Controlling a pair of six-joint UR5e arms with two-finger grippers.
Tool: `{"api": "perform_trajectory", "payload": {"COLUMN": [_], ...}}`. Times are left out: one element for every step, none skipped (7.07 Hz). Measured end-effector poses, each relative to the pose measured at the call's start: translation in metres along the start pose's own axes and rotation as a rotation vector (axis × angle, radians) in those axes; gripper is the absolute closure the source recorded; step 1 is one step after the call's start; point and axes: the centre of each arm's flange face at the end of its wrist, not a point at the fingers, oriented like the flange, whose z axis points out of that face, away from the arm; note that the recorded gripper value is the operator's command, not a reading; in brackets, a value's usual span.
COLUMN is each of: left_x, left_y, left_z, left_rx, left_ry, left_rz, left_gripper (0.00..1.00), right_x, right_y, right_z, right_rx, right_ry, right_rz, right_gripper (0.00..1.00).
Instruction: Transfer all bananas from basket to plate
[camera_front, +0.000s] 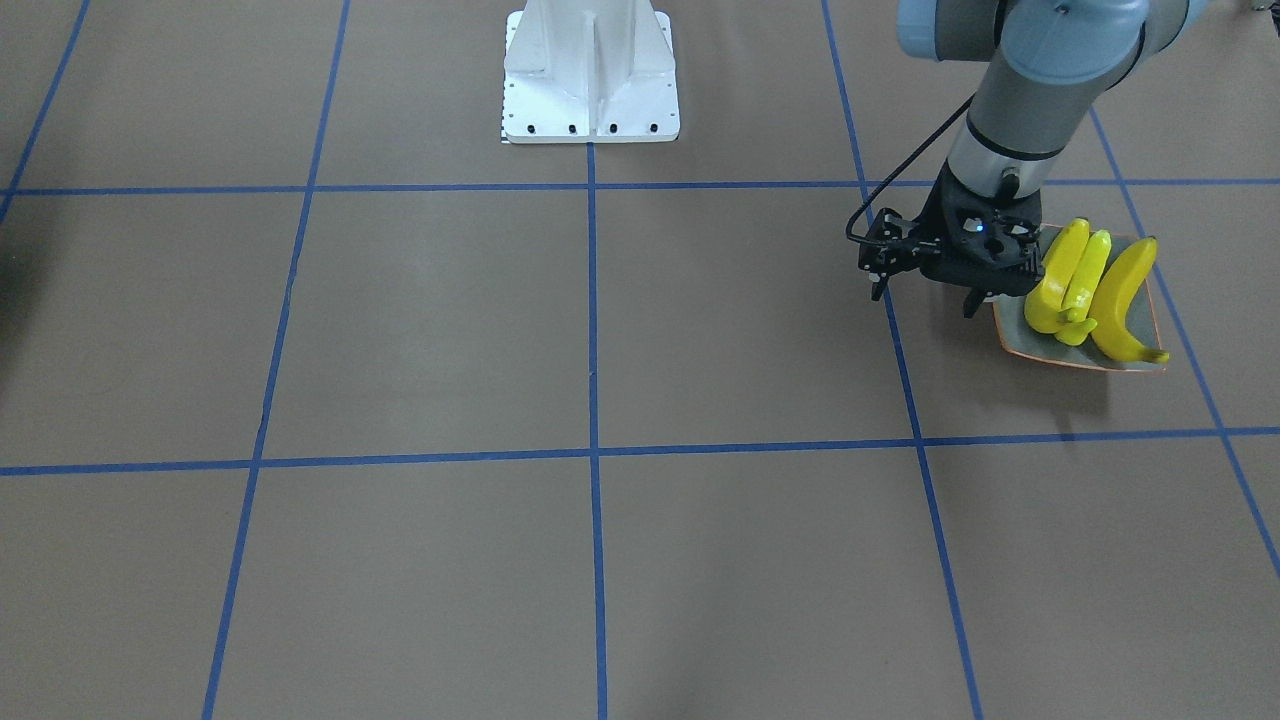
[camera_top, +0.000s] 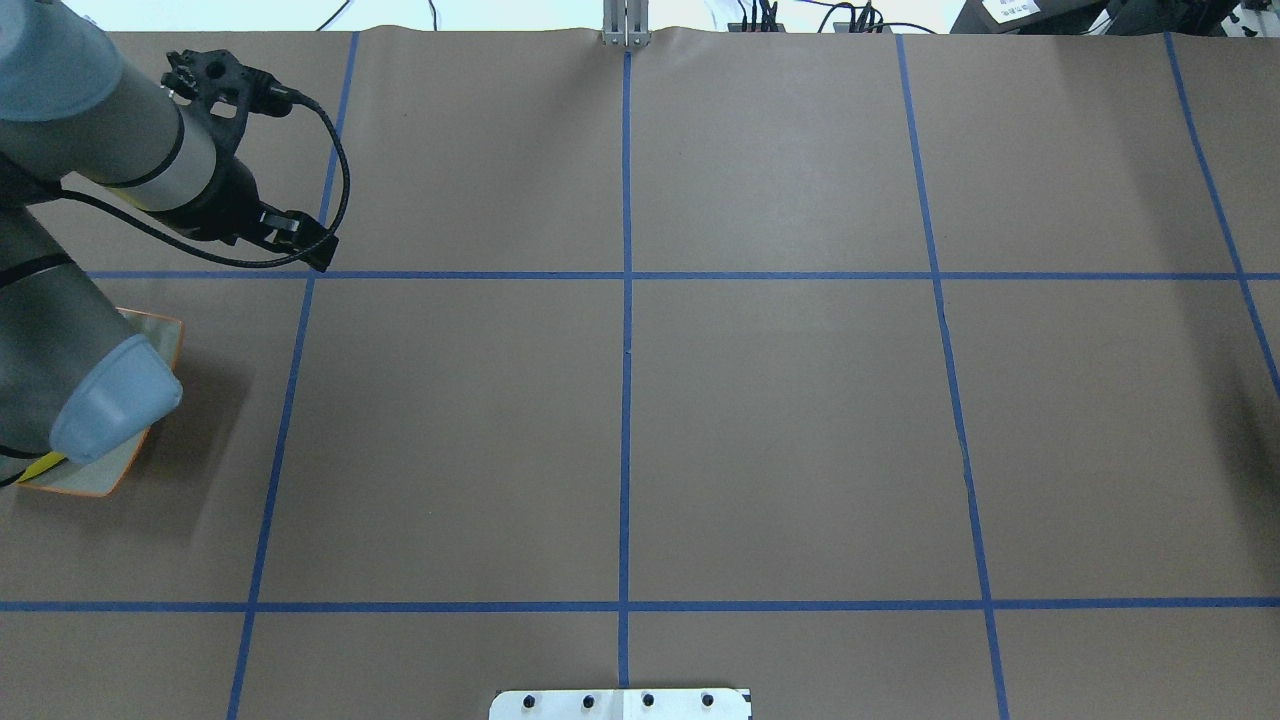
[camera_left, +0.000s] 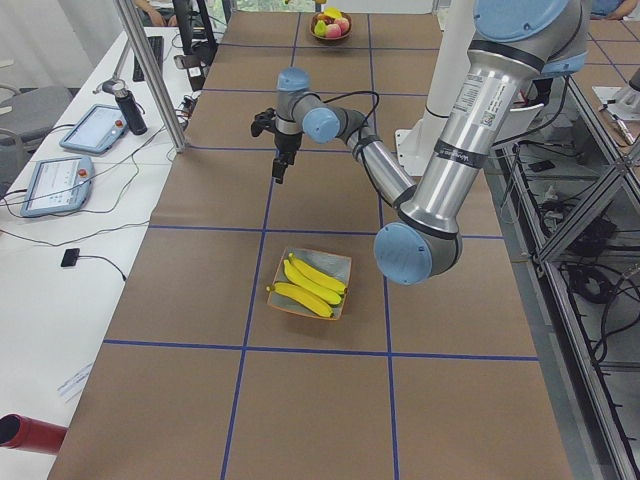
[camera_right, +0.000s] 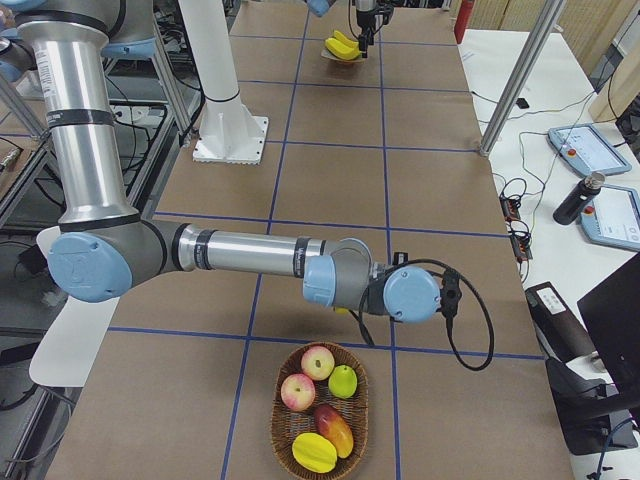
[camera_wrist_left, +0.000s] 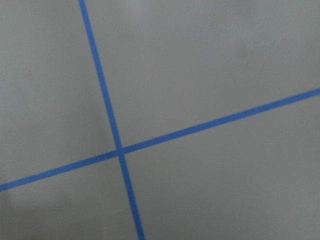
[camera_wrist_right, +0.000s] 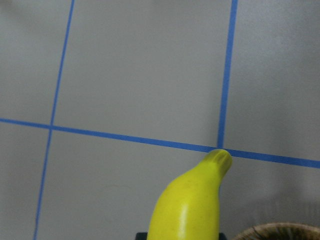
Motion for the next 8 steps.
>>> {"api": "perform_trajectory", "payload": {"left_x": [0.016, 0.028, 0.033, 0.035, 0.037, 0.039, 0.043, 0.045], "left_y": [-0.01, -0.014, -0.016, -0.016, -0.016, -0.016, -0.015, -0.015], "left_z": [0.005, 0.014, 0.021, 0.026, 0.028, 0.03, 0.03, 0.031], "left_rx": [0.044, 0.075, 0.088, 0.09, 0.09, 0.088, 0.087, 0.087], "left_ry": [0.051, 0.098, 0.123, 0.132, 0.135, 0.138, 0.142, 0.144], "left_rz": [-0.035, -0.063, -0.076, -0.082, -0.084, -0.082, -0.079, -0.077], "left_gripper": [0.0, 0.0, 0.0, 0.0, 0.0, 0.0, 0.0, 0.0], "right_x": [-0.043, -0.083, -0.113, -0.139, -0.168, -0.198, -0.231, -0.265], "right_y": [-0.017, -0.033, -0.045, -0.052, -0.056, -0.056, -0.052, -0.044], "right_z": [0.018, 0.036, 0.053, 0.068, 0.086, 0.106, 0.131, 0.157], "right_rx": [-0.02, -0.042, -0.061, -0.079, -0.099, -0.111, -0.11, -0.095], "right_ry": [-0.004, -0.003, 0.003, 0.011, 0.016, 0.039, 0.087, 0.135], "right_rz": [0.045, 0.074, 0.09, 0.105, 0.109, 0.083, 0.04, 0.011], "right_gripper": [1.0, 1.0, 1.0, 1.0, 1.0, 1.0, 1.0, 1.0]}}
